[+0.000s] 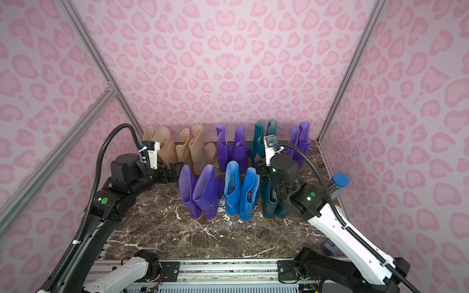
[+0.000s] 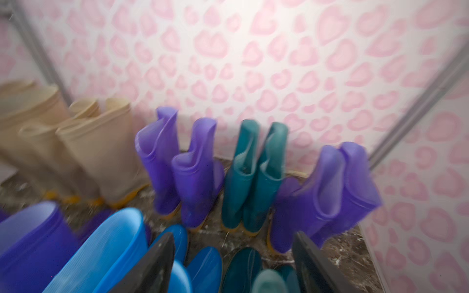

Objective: Match and arrange rain boots in pairs
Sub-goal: Reset both arms

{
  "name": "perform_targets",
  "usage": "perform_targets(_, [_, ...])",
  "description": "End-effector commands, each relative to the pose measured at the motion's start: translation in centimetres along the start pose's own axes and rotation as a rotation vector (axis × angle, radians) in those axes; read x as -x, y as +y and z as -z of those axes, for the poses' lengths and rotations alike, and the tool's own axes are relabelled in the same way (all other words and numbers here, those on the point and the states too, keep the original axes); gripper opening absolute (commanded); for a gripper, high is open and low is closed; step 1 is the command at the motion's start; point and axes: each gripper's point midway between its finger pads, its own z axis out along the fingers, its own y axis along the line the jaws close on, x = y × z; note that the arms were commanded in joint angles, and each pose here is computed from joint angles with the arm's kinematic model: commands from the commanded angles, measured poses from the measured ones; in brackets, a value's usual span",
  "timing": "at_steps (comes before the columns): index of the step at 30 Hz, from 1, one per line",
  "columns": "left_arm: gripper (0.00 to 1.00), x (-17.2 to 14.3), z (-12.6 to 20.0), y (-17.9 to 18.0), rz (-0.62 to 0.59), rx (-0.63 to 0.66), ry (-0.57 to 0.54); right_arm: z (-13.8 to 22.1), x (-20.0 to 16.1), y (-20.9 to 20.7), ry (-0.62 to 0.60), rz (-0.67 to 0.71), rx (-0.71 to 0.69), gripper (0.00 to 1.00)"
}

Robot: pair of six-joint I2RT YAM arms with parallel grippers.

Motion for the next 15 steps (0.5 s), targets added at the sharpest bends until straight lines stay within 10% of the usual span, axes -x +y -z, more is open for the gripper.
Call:
perform_targets(1, [0.99, 1.6, 2.1, 2.4, 0.010, 0.145, -0.074, 2.6, 2.6, -5.2, -0.165, -0.114, -0.206, 1.00])
perform_targets(4, [0.99, 1.9, 3.9, 4.5, 0.012, 0.270, -0.105, 5.6, 0.8, -10.7, -0.313, -0.262, -0.463, 1.00])
perform_targets(15, [0.99, 0.3, 1.4, 8.5, -0.083, 0.426, -0.171, 5.5, -4.2, -23.8, -0.363, -0.329, -0.713, 1.00])
